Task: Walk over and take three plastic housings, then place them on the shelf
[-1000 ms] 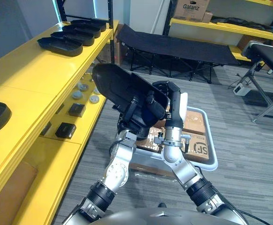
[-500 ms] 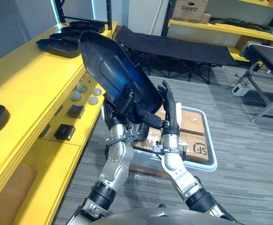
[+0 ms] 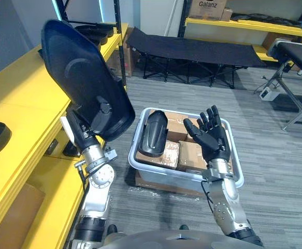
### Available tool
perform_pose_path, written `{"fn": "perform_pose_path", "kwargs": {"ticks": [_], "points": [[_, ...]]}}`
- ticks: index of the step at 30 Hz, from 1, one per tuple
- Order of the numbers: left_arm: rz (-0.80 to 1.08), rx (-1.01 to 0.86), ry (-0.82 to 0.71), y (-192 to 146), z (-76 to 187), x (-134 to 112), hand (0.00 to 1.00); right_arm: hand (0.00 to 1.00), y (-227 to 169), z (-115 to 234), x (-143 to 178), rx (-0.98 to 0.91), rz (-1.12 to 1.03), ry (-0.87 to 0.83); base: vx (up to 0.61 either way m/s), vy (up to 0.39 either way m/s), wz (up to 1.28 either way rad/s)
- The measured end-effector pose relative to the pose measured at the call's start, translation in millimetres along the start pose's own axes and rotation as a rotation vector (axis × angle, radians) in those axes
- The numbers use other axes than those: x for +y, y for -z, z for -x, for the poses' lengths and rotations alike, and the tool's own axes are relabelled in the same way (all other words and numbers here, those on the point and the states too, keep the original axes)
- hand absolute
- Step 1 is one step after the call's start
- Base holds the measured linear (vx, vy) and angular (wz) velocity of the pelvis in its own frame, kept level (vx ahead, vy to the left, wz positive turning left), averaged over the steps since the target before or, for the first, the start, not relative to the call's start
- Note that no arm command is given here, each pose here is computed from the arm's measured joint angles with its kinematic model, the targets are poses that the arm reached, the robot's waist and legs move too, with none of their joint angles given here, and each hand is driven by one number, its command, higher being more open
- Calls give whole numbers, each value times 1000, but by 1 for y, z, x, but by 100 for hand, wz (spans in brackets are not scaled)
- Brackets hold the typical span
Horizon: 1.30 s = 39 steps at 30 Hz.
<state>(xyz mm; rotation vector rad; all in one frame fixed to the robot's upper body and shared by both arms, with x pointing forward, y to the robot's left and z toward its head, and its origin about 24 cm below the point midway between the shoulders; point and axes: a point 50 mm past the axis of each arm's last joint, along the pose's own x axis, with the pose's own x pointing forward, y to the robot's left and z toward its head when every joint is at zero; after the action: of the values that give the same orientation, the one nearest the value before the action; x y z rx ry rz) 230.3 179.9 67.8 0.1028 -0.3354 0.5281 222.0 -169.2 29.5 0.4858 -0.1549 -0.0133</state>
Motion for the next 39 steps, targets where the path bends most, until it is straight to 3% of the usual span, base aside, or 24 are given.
{"fn": "perform_pose_path", "kwargs": {"ticks": [5, 8, 15, 25, 33, 39], "points": [[-53, -6, 136, 5, 2, 8, 0, 100, -5, 13, -24, 8, 81, 79, 20, 0, -8], [60, 43, 198, 8, 7, 9, 0, 100, -3, 24, -36, 44, 95, 134, 20, -2, -12], [149, 82, 193, 8, 10, 10, 0, 100, 0, 32, -40, 76, 170, 149, 6, -2, 0], [255, -65, 12, -36, 13, 48, 0, 100, 13, 1, 2, 93, 211, -53, -8, -9, 37], [280, -3, -153, -27, 29, 97, 0, 100, 21, -24, 26, 116, 256, -191, -6, -19, 46], [303, 4, -71, -27, 31, 92, 0, 100, 22, -30, 43, 113, 245, -292, 2, -1, 13]]}}
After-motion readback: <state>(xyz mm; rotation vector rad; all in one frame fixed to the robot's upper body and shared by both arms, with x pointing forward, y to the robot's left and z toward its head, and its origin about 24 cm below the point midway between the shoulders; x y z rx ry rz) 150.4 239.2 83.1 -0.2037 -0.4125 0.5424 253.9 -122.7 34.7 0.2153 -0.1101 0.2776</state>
